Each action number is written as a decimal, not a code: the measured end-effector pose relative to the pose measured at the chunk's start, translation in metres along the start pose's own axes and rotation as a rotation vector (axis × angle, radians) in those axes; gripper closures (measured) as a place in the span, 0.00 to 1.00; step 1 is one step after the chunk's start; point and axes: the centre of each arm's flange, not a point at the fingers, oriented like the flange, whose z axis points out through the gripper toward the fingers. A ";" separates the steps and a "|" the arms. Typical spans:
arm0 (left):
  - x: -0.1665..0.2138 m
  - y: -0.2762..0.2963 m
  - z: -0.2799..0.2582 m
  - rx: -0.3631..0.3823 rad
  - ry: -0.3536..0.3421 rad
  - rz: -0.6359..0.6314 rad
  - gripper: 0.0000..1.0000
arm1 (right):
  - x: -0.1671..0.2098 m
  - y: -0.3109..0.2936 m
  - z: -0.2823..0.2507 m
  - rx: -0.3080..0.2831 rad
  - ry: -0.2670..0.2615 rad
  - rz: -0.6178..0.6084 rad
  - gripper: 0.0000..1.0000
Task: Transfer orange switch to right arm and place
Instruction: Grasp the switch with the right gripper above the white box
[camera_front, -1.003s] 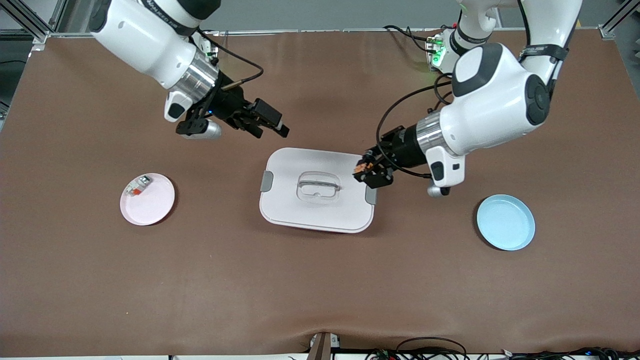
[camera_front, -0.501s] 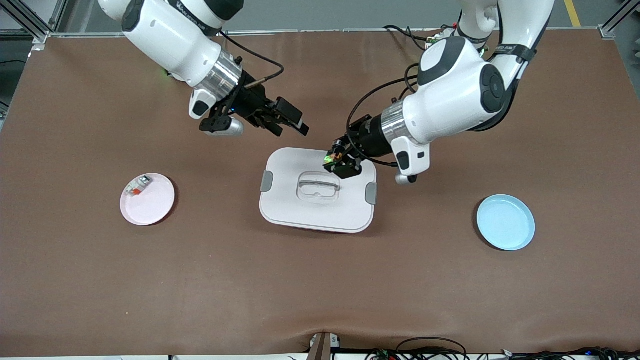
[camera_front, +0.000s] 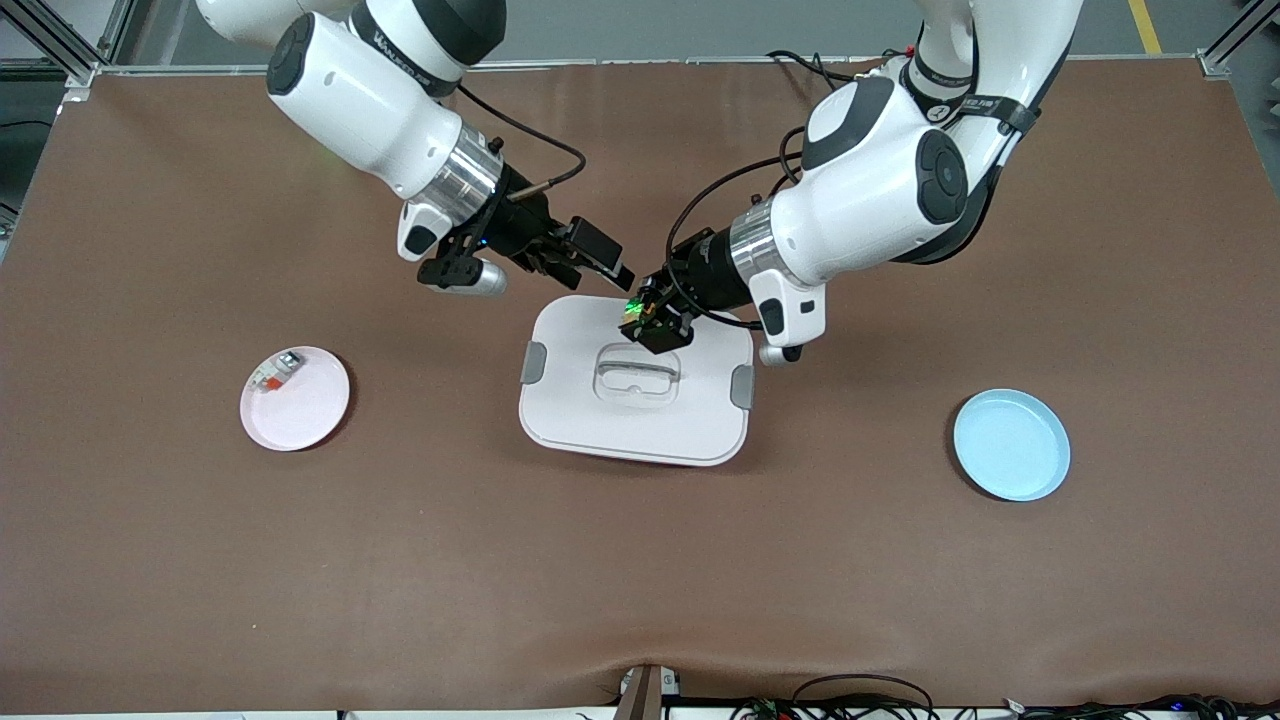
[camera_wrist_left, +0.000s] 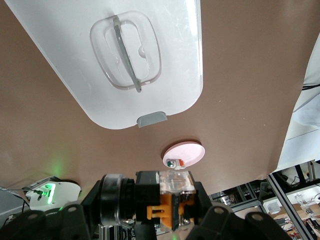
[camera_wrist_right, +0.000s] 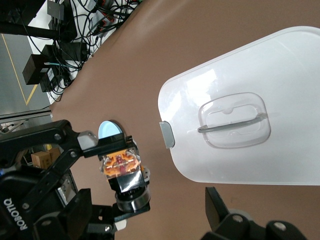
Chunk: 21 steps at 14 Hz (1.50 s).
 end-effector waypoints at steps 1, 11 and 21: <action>0.000 0.000 0.000 0.001 0.000 0.000 0.27 | 0.002 -0.001 0.004 -0.001 -0.001 0.001 0.00; -0.003 0.000 0.011 -0.008 -0.005 0.002 0.27 | -0.004 -0.006 0.037 -0.020 -0.034 -0.010 0.00; -0.002 0.001 0.012 -0.008 -0.007 0.000 0.27 | -0.001 0.001 0.051 -0.039 -0.043 -0.009 0.00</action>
